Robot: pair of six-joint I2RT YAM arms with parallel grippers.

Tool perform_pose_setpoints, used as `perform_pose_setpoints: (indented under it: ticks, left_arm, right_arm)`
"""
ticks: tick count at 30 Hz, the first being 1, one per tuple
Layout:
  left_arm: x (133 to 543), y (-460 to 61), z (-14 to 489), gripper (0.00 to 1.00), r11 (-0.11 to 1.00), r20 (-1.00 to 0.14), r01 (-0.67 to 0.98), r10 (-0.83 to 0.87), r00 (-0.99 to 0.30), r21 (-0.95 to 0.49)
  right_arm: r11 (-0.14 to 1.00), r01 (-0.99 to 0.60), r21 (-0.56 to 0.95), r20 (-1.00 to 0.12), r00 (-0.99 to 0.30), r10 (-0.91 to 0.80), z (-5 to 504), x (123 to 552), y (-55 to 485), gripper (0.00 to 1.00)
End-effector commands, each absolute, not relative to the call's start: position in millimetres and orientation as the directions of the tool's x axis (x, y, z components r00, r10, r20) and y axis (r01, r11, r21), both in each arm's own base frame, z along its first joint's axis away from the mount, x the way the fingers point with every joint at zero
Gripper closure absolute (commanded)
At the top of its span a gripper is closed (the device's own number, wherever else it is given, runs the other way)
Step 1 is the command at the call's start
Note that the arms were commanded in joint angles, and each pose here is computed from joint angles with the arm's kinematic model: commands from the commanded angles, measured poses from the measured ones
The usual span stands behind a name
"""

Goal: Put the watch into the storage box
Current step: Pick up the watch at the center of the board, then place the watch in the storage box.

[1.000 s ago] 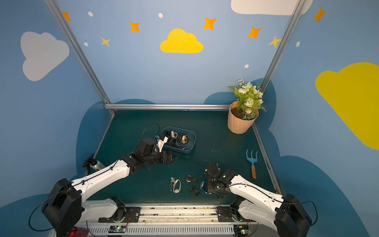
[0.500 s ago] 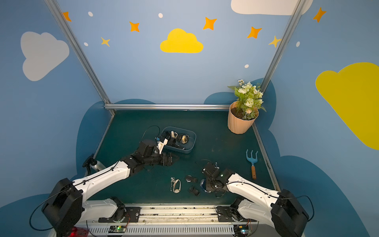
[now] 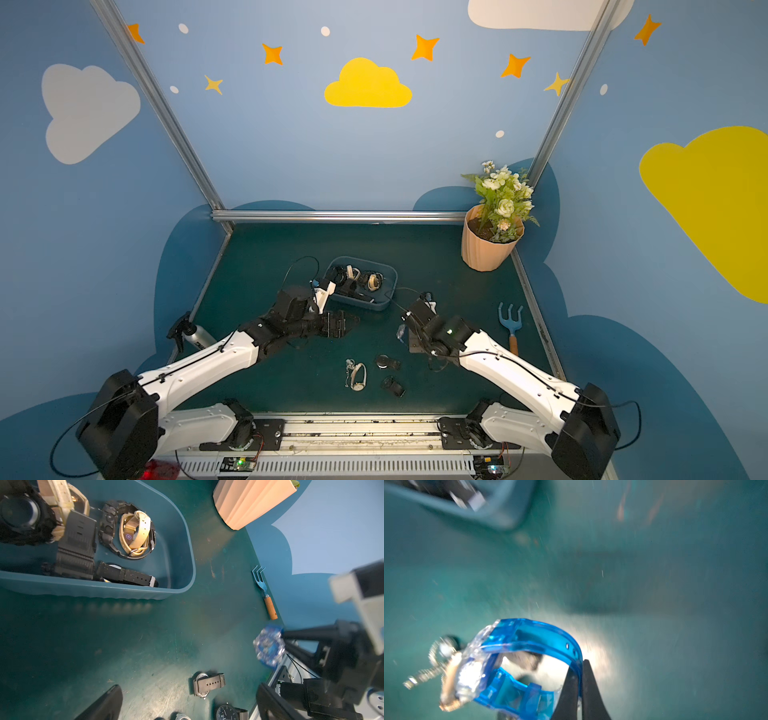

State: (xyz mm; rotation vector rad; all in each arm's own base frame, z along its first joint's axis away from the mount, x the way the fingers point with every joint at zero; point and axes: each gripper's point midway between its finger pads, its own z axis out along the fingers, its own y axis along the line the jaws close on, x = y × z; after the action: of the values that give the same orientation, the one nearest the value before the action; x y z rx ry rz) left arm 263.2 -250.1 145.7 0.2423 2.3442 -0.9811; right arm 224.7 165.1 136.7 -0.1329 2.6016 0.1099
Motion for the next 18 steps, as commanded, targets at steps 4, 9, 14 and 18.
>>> perform_pose_setpoints:
  ticks: [4,9,14,18]
  left_arm:
    - [259.9,-239.4,145.5,0.0,0.742,-0.595,0.367,-0.053,-0.802,-0.561]
    - [257.1,-232.1,145.4,0.0,0.76,-0.599,0.353,-0.06,-0.798,-0.546]
    - [255.6,-223.2,146.1,0.0,0.782,-0.607,0.332,-0.073,-0.792,-0.527]
    - [253.4,-218.5,146.1,0.0,0.79,-0.608,0.32,-0.081,-0.79,-0.523]
  right_arm:
    - [0.976,-0.214,0.033,-0.616,-0.773,-0.149,171.3,286.9,202.2,1.0]
    - [0.965,-0.262,0.016,-0.631,-0.751,-0.193,169.1,323.8,226.1,1.0]
    - [0.951,-0.31,-0.009,-0.631,-0.736,-0.246,165.4,354.9,247.4,1.0]
    - [0.94,-0.341,-0.036,-0.63,-0.722,-0.286,157.5,376.4,260.8,1.0]
